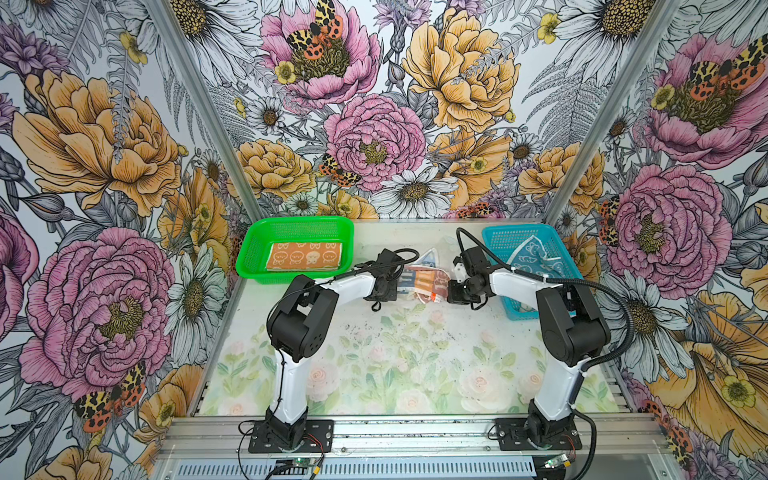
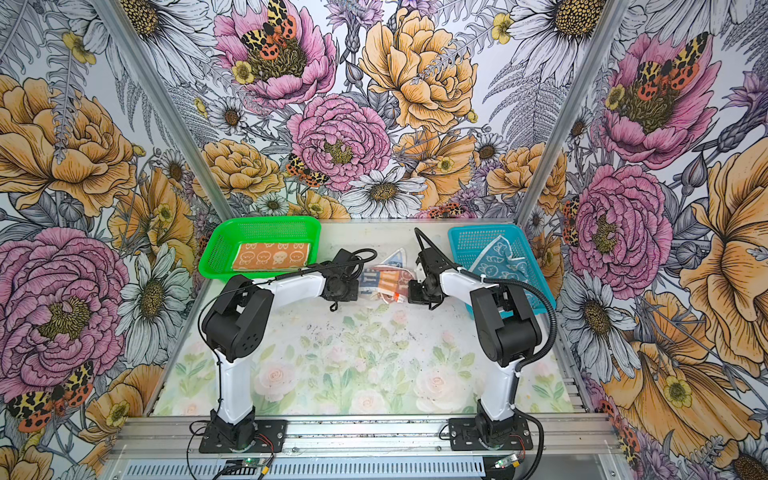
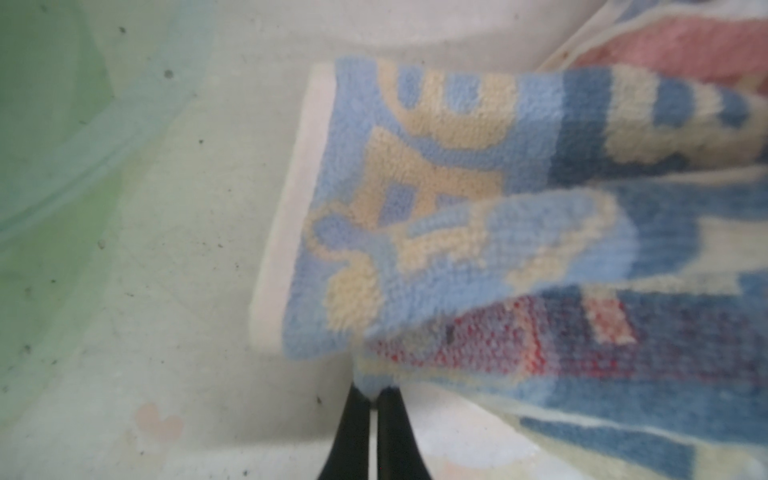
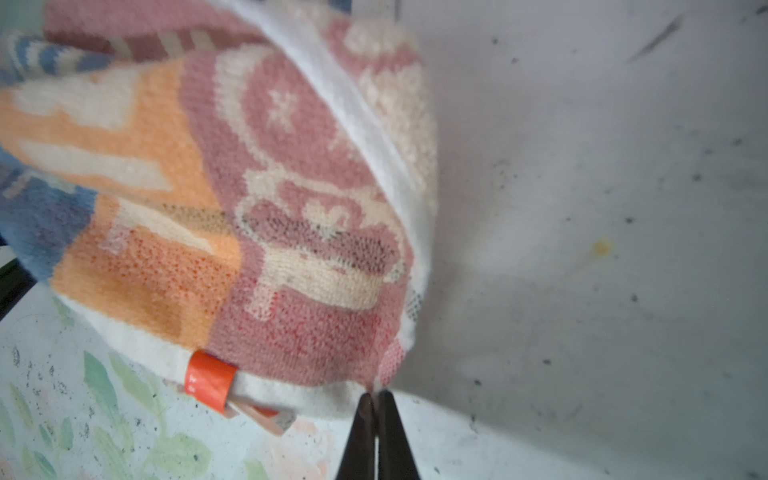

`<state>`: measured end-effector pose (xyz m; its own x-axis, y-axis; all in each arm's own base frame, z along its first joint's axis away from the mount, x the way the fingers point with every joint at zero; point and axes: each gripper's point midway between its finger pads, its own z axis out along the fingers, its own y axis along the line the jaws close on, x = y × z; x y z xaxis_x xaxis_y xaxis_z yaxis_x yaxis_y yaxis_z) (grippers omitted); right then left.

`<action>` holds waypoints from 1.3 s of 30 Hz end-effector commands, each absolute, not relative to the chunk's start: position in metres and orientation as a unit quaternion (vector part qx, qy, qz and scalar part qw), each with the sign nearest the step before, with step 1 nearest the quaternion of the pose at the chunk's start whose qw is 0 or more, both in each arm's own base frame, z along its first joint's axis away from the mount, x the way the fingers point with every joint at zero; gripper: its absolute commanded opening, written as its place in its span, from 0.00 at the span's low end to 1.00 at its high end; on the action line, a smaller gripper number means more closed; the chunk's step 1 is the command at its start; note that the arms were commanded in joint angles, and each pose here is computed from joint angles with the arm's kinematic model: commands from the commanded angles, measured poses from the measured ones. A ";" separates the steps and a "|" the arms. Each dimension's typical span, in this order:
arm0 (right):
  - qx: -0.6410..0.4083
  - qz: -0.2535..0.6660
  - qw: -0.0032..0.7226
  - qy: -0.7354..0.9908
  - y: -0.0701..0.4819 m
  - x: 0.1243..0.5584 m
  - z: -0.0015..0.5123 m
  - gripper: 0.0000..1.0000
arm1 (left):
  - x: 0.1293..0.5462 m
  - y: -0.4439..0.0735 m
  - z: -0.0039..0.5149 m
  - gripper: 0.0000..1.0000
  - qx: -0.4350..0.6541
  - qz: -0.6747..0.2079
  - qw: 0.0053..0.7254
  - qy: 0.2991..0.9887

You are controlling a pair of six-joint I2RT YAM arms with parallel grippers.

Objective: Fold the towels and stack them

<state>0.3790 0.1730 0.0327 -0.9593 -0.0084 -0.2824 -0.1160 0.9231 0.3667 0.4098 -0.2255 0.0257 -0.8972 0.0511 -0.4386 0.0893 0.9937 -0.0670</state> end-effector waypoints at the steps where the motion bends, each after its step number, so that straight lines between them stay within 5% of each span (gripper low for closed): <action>1: -0.044 0.204 0.165 0.964 0.177 0.380 0.055 0.00 | 0.421 -0.227 0.033 0.00 0.029 -0.058 0.234 0.970; 12: -0.067 0.248 0.262 0.930 0.185 0.384 0.159 0.00 | 0.433 -0.234 0.182 0.00 0.016 -0.147 0.354 0.924; 22: -0.105 0.286 0.410 0.860 0.184 0.373 0.317 0.00 | 0.417 -0.220 0.352 0.00 0.017 -0.208 0.486 0.849; 39: -0.188 0.401 0.532 0.721 0.174 0.218 0.512 0.00 | 0.271 -0.190 0.492 0.00 0.037 -0.317 0.564 0.761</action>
